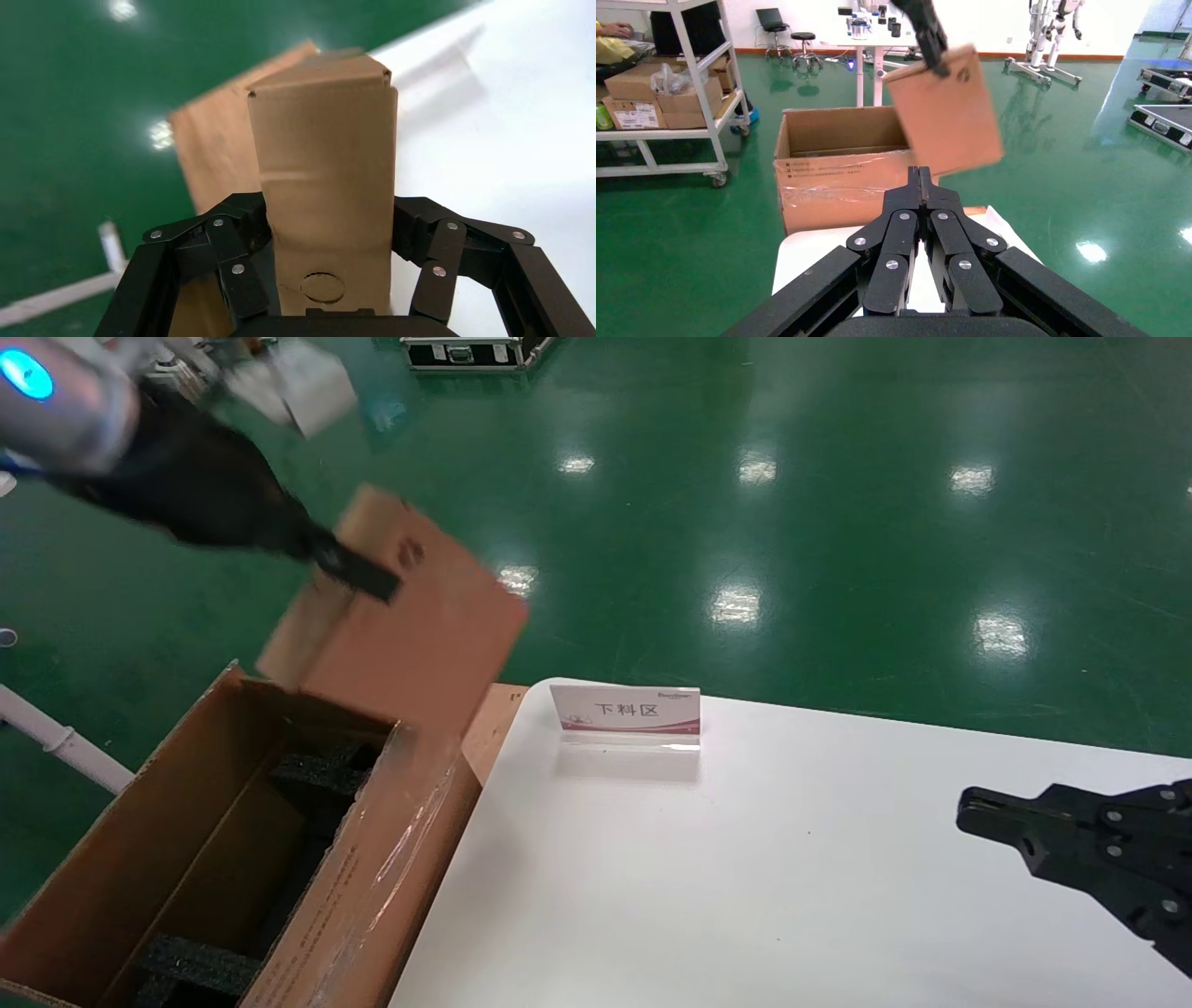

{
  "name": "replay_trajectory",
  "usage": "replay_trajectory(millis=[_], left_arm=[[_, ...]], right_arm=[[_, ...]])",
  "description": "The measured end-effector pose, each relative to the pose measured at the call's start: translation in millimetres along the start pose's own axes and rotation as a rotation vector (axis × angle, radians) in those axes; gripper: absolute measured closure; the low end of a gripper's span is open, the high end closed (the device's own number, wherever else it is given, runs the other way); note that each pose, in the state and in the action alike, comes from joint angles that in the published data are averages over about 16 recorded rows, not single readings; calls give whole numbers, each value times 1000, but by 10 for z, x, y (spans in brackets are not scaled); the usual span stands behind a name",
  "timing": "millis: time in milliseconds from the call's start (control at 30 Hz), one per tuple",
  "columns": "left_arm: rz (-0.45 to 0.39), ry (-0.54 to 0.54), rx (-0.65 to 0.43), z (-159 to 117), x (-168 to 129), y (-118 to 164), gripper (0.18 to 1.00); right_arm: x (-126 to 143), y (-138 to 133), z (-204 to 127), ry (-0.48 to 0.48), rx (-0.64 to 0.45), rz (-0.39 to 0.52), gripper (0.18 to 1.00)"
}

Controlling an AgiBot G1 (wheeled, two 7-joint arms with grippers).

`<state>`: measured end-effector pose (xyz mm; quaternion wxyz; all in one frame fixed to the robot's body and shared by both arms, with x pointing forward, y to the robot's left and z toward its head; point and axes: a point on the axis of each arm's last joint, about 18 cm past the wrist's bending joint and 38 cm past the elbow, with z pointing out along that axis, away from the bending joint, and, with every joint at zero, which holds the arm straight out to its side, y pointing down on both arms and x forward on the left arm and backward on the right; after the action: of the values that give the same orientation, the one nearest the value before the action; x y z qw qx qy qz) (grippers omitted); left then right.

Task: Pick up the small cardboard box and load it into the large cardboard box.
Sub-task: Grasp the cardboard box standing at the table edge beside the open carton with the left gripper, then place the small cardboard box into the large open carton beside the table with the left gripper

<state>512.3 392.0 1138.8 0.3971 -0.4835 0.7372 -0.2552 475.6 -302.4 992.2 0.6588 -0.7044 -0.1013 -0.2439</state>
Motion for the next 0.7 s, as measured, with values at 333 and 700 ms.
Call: replay_trajectory(millis=[333, 700], left_arm=[[25, -88, -4, -404, -300, 4, 872], [-3, -124, -182, -424, -497, 449, 876]], right_arm=[[0, 0, 0, 0, 0, 0, 987], [0, 0, 0, 0, 0, 0, 988]])
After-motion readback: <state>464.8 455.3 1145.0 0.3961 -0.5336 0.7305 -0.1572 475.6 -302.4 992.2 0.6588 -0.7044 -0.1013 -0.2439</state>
